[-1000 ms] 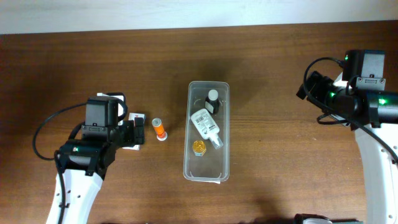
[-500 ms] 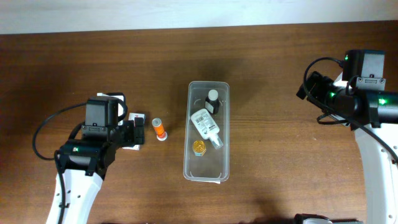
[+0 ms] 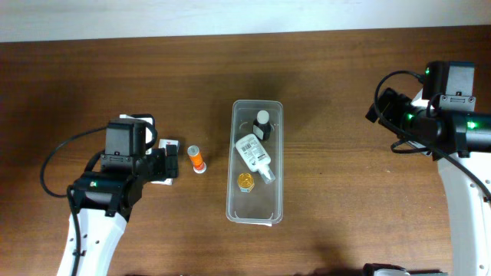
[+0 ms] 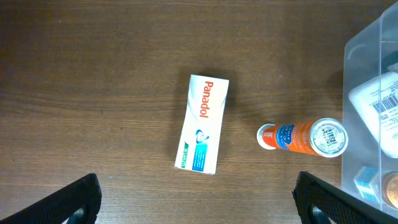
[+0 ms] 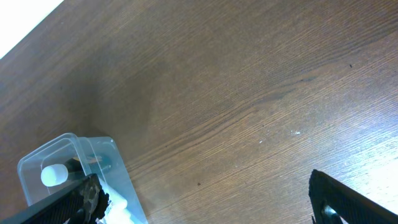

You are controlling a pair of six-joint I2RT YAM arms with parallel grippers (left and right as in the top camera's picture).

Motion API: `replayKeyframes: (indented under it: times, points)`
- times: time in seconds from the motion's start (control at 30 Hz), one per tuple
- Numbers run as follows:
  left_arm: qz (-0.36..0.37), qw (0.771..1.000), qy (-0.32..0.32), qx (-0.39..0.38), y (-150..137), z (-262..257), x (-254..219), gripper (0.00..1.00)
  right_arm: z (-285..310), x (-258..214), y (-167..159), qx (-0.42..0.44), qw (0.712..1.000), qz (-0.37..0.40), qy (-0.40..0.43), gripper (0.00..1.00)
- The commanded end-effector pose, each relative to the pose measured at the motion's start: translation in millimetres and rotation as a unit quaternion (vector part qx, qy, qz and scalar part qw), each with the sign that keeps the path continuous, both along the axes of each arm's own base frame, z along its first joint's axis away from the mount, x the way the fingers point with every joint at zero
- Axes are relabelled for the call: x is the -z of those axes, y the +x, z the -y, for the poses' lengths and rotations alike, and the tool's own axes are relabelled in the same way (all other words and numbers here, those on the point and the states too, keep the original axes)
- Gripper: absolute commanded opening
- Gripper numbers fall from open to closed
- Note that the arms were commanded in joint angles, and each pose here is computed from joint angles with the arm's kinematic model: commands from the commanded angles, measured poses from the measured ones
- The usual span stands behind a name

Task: Pack container
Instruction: 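Move left gripper toward the orange-red tube, then lower left gripper and grasp the orange-red tube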

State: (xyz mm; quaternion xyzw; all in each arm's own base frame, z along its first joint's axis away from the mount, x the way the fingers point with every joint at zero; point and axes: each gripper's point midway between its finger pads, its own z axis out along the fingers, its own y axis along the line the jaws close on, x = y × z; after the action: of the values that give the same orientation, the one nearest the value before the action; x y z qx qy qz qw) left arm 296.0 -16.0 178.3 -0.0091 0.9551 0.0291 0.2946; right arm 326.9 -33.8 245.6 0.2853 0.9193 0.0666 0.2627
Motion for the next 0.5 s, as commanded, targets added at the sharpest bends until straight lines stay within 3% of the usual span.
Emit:
replayKeyframes:
  times: [0.0, 0.47]
  points:
    - [0.007, 1.000, -0.006, -0.004, 3.5, 0.4, -5.4, 0.99, 0.2, -1.6, 1.2, -0.001, 1.000, 0.002, 0.001, 0.98]
    - [0.011, 1.000, -0.007, -0.004, 4.5, 0.4, -9.0, 0.99, 0.2, -1.6, 1.2, -0.001, 1.000, 0.002, 0.001, 0.98]
